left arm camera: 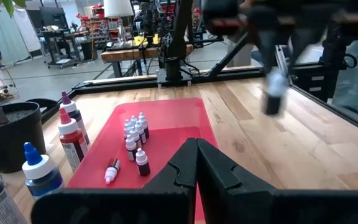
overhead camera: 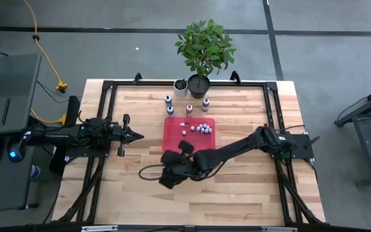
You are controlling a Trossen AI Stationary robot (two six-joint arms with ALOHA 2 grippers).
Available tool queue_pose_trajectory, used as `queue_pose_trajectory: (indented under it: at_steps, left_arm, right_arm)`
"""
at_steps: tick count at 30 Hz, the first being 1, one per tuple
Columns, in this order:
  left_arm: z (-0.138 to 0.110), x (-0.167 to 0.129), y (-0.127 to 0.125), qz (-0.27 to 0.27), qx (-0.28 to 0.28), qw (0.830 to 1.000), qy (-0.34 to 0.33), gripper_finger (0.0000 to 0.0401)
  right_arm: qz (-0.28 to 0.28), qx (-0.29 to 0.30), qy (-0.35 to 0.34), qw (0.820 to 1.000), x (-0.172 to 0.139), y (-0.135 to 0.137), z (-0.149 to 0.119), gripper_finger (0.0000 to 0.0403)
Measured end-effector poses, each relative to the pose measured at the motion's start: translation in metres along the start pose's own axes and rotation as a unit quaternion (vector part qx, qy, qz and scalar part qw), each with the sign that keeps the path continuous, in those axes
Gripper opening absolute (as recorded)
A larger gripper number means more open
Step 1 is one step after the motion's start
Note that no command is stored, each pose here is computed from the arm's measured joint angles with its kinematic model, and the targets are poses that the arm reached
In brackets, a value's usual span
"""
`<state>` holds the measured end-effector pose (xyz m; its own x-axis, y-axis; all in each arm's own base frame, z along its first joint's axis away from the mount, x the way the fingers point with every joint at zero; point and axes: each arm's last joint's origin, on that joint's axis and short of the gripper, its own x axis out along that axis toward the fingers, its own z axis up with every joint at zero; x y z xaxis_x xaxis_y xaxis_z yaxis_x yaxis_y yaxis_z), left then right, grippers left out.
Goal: Pick & Place food coloring
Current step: Put the small brown food coloring bottle into the pink container
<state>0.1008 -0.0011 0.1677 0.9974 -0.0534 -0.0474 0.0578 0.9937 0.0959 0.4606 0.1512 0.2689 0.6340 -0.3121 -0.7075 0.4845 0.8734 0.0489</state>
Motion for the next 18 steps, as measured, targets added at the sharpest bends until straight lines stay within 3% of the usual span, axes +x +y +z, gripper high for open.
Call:
queue_pose_trajectory:
  at_steps: [8, 18]
  left_arm:
    - [0.000, 0.000, 0.000, 0.000, 0.000, 1.000, 0.000, 0.0000]
    - [0.000, 0.000, 0.000, 0.000, 0.000, 1.000, 0.000, 0.0000]
  right_arm:
    - [-0.093, 0.074, 0.027, 0.992, -0.020, -0.041, 0.014, 0.0041]
    - [-0.125, 0.177, 0.039, 0.975, -0.003, -0.071, 0.029, 0.0041]
